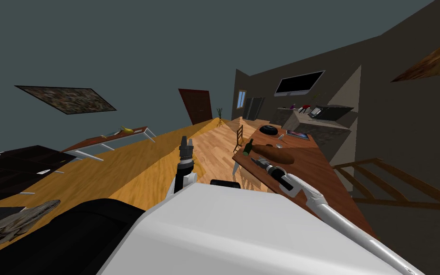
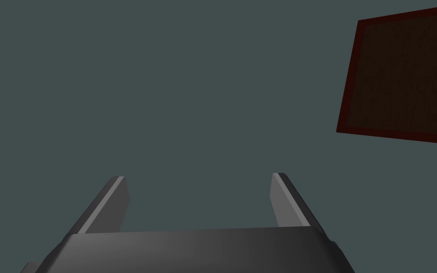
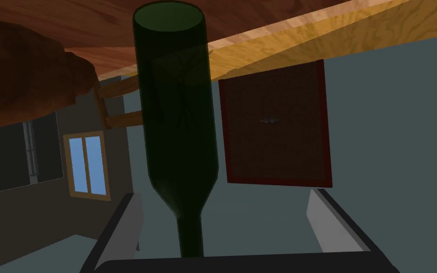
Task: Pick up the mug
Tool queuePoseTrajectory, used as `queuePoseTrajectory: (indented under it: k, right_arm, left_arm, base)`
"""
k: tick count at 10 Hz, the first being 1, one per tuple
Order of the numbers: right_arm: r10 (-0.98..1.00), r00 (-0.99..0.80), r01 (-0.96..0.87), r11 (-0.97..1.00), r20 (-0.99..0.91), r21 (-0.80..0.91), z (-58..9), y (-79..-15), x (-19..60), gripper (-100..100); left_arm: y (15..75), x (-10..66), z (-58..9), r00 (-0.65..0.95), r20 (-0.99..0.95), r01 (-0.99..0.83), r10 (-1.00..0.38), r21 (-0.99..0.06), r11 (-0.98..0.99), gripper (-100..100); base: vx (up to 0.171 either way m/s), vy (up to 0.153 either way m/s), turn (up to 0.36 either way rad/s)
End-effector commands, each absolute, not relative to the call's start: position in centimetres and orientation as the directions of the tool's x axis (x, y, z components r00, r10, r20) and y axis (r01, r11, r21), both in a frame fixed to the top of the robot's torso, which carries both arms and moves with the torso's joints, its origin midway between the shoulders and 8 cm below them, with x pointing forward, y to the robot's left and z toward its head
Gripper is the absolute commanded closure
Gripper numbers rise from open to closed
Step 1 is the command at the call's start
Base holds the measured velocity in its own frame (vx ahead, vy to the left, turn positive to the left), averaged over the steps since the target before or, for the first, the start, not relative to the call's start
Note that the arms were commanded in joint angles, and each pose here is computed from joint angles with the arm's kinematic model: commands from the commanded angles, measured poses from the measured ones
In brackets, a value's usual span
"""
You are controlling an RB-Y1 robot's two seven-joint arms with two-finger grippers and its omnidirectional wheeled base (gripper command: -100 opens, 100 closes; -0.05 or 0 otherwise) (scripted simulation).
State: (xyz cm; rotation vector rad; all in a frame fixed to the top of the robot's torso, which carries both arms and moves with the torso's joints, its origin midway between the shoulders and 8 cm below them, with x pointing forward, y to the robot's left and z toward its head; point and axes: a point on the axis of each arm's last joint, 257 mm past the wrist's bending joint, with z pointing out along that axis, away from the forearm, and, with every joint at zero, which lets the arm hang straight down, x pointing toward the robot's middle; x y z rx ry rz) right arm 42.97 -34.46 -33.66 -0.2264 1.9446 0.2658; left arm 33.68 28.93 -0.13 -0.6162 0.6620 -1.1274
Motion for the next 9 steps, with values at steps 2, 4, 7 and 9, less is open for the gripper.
queuePoseTrajectory:
  k: [2,4,7,9]
  right_arm:
    - [-0.133,-0.427,-0.282,0.959,-0.894,-0.007,-35.8,-38.1,41.9,-100]
    - [-0.193,-0.462,-0.285,0.956,-0.866,-0.061,-37.2,-40.4,40.7,-100]
    - [-0.347,-0.550,-0.312,0.929,-0.760,-0.199,-40.1,-46.8,36.9,-100]
    - [-0.400,-0.574,-0.327,0.912,-0.715,-0.248,-40.4,-49.3,35.6,-100]
  left_arm:
    - [28.9,33.7,-0.1,0.284,-0.164,0.603,-0.945,-0.736,0.309,0]
    - [28.9,33.7,-0.1,0.284,-0.164,0.603,-0.945,-0.736,0.309,0]
    - [28.9,33.7,-0.1,0.284,-0.164,0.603,-0.945,-0.736,0.309,0]
    - [28.9,33.7,-0.1,0.284,-0.164,0.603,-0.945,-0.736,0.309,0]
  base:
    - [0.004,0.020,0.020]
    - [0.001,0.019,0.018]
    - [0.002,0.030,0.041]
    - [-0.003,0.021,0.018]
